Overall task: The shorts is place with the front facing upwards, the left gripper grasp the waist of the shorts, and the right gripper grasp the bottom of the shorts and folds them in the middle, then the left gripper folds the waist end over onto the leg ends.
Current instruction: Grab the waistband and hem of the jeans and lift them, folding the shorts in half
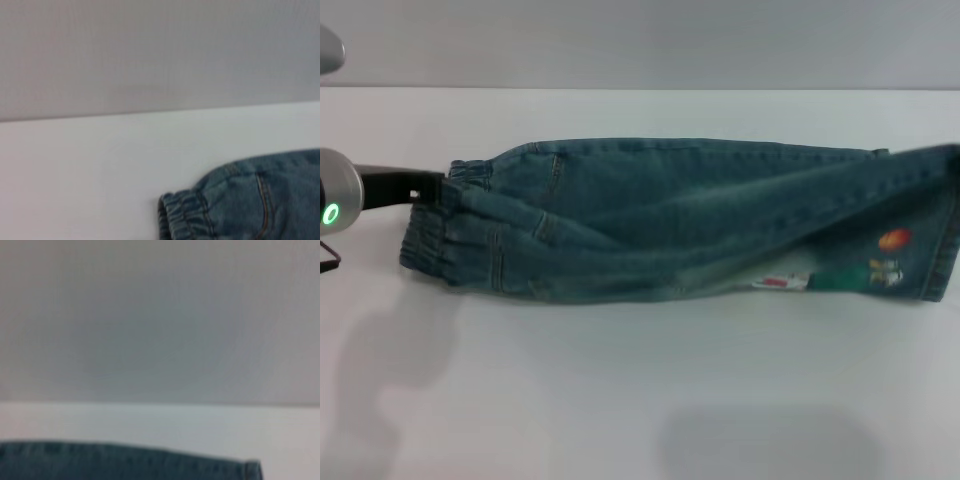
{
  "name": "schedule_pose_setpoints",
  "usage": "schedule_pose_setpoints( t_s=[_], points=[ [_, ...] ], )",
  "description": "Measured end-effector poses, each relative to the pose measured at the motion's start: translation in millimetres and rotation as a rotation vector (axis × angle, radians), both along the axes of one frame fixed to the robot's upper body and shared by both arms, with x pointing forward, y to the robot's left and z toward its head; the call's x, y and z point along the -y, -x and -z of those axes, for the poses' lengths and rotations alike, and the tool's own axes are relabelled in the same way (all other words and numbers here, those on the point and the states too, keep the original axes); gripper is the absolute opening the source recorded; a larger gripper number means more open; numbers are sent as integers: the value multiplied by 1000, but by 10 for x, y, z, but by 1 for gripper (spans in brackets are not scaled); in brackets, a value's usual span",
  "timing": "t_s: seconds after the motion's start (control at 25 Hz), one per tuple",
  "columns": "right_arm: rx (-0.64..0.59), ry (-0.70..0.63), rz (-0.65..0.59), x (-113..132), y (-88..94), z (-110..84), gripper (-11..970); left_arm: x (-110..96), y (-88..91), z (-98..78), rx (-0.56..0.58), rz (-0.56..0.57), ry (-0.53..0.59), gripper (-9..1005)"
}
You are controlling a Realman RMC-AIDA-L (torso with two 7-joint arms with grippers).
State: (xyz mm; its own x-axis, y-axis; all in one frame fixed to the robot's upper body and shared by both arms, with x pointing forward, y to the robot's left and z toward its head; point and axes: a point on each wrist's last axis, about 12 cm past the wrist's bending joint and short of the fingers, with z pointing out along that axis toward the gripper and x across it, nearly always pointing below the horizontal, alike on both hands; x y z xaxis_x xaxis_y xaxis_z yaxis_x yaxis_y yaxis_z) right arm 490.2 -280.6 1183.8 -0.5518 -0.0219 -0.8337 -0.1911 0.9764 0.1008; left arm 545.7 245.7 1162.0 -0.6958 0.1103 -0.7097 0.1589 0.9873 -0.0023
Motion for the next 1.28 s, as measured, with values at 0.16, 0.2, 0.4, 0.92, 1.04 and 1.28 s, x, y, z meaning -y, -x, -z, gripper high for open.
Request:
schedule_pose_setpoints(
  t_s=[0.16,0.2,0.4,0.92,1.04,1.28],
  points=[
    [59,-2,23,28,-29,-48,2,6,-45,-38,58,-11,30,120],
    [71,-2,28,37,-38,-55,2,4,-63,-48,78,-12,36,121],
    [126,11,42,67,-79,-72,2,9,-93,-64,111,-12,46,126],
    [193,3,76,99,-154,-32,1,118,-310,-69,243,12,140,137],
    [210,2,97,142,-164,-15,1,130,-338,-79,272,15,146,140],
    [208,3,113,181,-231,57,1,145,-378,-102,312,20,152,146]
  ],
)
